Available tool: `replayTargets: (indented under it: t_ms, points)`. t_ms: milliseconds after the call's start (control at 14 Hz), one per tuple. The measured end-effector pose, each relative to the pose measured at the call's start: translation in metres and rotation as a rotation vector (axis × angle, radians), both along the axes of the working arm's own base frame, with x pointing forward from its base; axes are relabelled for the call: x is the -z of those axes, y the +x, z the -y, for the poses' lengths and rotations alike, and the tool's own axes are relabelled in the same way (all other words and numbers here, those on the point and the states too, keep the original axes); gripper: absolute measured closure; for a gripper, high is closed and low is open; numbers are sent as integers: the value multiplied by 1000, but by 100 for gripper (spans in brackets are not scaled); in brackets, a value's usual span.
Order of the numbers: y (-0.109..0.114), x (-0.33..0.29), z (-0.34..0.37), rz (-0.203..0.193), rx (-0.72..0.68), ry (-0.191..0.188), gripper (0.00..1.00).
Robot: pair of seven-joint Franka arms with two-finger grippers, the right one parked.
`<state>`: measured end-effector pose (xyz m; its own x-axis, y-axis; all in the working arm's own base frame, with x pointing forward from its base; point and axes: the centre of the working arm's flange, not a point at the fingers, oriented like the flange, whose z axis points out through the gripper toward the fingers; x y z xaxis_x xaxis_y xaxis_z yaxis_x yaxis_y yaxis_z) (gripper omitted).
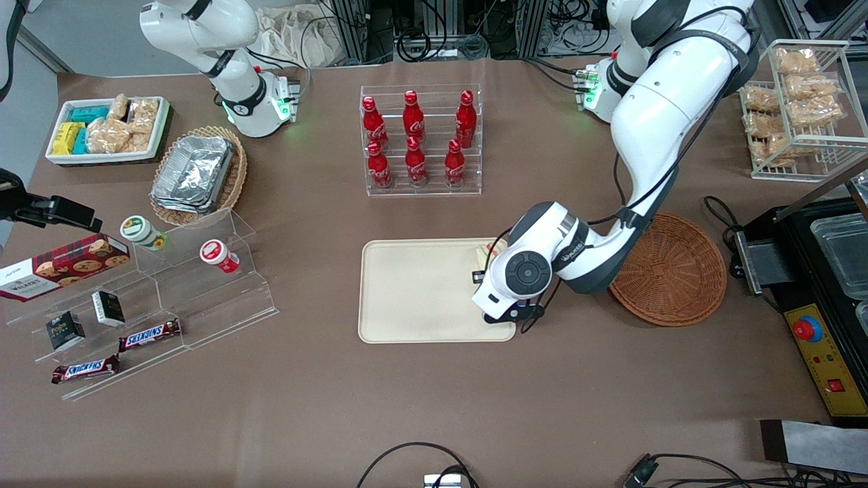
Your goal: Place sandwich from basket to tray
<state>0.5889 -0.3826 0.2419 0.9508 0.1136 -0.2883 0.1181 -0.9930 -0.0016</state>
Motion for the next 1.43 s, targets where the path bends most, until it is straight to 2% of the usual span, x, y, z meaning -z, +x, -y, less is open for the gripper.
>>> replayTargets:
  t_ms: [143,286,429,500,643,786,857,1071,1286,1429]
  points:
    - [7,-10,0,19,-30,-2,47]
    - [19,-37,-2,57,-55,-11,27]
    - [29,-82,-15,91,-73,5,5]
    - [35,-110,-28,108,-89,20,0]
    - [42,-165,-67,142,-132,54,0]
    - [35,-206,-97,180,-153,83,0]
    - [27,-217,-109,186,-136,87,0]
    - [0,-241,-171,170,-54,65,0]
    - [-23,-270,-245,185,34,64,0]
    - [-31,-284,-281,175,98,61,0]
